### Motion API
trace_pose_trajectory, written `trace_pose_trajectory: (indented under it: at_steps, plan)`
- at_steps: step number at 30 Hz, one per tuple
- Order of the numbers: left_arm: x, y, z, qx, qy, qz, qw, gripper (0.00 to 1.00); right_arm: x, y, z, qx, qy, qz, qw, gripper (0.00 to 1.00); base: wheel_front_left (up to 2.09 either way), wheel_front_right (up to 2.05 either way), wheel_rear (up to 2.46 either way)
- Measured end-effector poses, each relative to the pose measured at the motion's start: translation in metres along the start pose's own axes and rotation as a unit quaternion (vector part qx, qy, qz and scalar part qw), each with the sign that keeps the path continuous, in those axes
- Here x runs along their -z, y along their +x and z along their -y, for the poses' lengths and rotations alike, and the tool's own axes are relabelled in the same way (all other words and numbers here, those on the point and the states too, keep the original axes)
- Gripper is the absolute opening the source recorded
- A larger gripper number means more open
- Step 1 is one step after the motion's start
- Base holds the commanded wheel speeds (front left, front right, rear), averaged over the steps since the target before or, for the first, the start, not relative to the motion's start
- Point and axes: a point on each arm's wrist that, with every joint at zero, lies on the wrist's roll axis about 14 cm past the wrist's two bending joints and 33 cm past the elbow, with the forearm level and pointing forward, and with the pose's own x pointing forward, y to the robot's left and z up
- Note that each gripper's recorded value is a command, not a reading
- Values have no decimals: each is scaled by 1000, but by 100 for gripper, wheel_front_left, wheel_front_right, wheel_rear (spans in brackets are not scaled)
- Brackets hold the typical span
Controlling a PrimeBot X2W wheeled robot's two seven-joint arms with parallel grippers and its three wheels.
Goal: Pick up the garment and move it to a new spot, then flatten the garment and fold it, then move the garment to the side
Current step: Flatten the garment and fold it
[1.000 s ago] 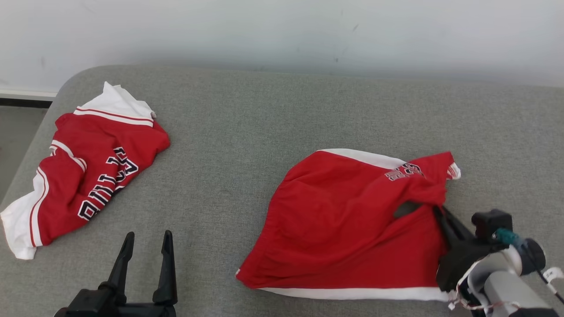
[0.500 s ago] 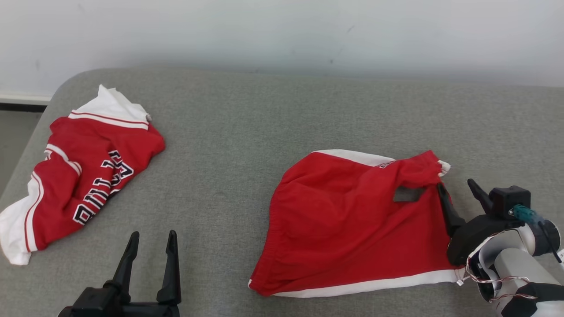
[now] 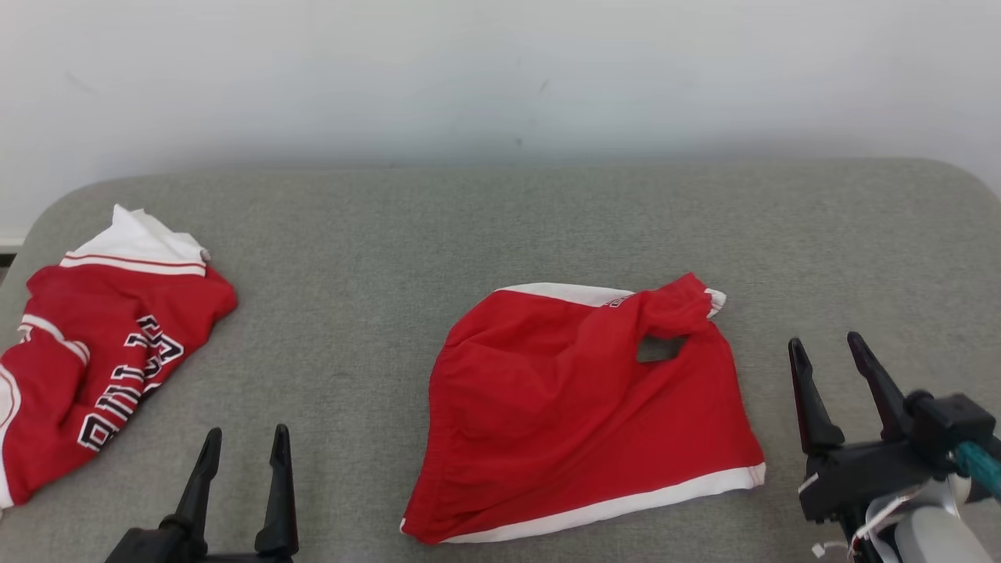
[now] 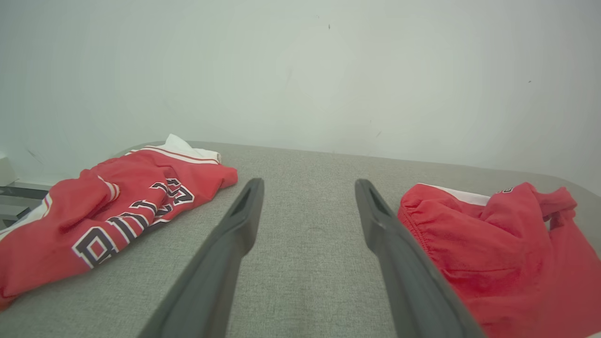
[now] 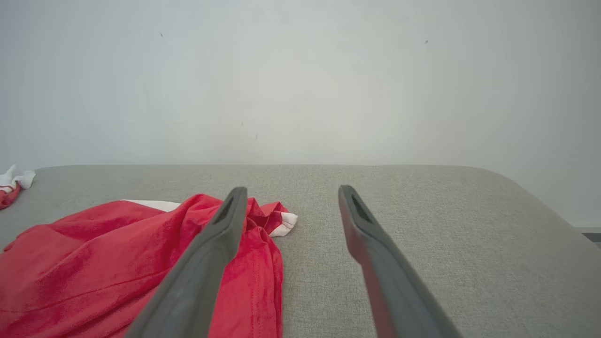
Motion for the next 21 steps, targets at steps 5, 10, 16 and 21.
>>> trace_pose_trajectory:
  at_steps: [5, 10, 16, 21]
  plan:
    - [-2, -1, 4, 8, 1, 2, 1000, 100, -14, -26, -2, 11, 1, 30, 999, 100, 0, 0, 0]
    - [-4, -5, 8, 16, 1, 6, 1000, 100, -24, -50, -3, 21, 2, 51, 998, 100, 0, 0, 0]
    - [-10, -4, 8, 17, 6, 14, 1000, 100, -28, -67, -7, 26, 5, 62, 998, 100, 0, 0, 0]
    - [-11, -7, 3, 11, 11, 15, 1000, 100, -22, -76, -13, 26, 11, 54, 998, 100, 0, 0, 0]
